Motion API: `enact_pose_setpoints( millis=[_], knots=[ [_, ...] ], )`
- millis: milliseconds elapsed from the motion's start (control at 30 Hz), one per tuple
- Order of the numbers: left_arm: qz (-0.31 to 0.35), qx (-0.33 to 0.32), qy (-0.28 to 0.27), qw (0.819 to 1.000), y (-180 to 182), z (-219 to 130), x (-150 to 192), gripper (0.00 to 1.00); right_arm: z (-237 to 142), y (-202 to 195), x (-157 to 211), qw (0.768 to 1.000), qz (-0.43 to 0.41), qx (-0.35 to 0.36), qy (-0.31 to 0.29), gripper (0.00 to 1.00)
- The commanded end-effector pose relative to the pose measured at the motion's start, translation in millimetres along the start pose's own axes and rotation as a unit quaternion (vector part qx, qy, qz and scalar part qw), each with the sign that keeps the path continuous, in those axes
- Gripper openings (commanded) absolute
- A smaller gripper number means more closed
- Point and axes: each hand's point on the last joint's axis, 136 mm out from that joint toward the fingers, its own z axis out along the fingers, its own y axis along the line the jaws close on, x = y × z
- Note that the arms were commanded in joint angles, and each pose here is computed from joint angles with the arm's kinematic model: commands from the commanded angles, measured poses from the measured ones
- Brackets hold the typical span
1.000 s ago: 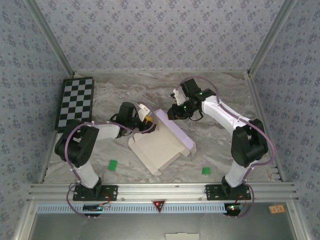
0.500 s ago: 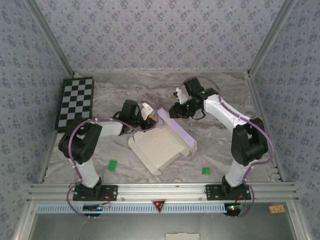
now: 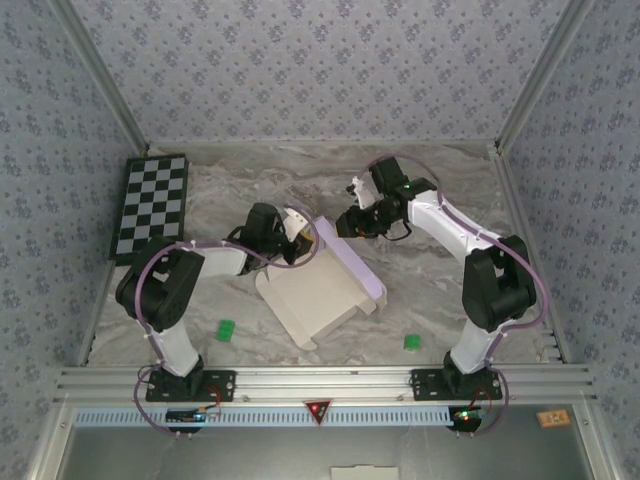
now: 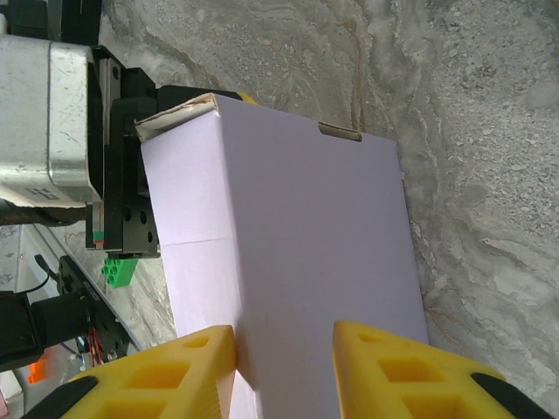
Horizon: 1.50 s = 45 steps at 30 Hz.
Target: Fold the paper box
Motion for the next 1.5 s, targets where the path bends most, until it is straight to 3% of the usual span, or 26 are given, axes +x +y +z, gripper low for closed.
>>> enact_pose_setpoints(
  millis=[0,133,567,667,967,1200,1333,1467],
  knots=[
    [-0.018,-0.037,-0.008,0.999,4,-8,-3,0.04,17,-12,19,0.999,0.023,0.016,0.038,0.36],
    [-0.028,-0.045,-0.016,0.998,6,-6,-4,0.17,21,-13,23,0.998,0.023,0.018,0.046,0.34],
    [-0.038,-0.036,-0.026,0.998,14,14,-23,0.35,25,-15,23,0.998,0.023,0.016,0.053,0.33],
    [-0.042,-0.035,-0.031,0.998,15,17,-26,0.34,25,-15,23,0.998,0.024,0.016,0.053,0.32],
    [-0.065,-0.076,-0.029,0.995,29,16,-21,0.08,23,-14,22,0.998,0.022,0.018,0.051,0.32],
    [-0.093,-0.148,-0.028,0.984,45,0,-9,0.07,11,-9,12,0.999,0.015,0.025,0.034,0.36],
    [-0.103,-0.237,-0.013,0.966,61,-23,5,0.08,-15,-4,0,0.999,0.003,0.05,-0.003,0.41],
    [-0.134,-0.342,0.011,0.93,82,-55,24,0.08,-46,-6,-10,0.995,-0.001,0.092,-0.049,0.43]
  ],
)
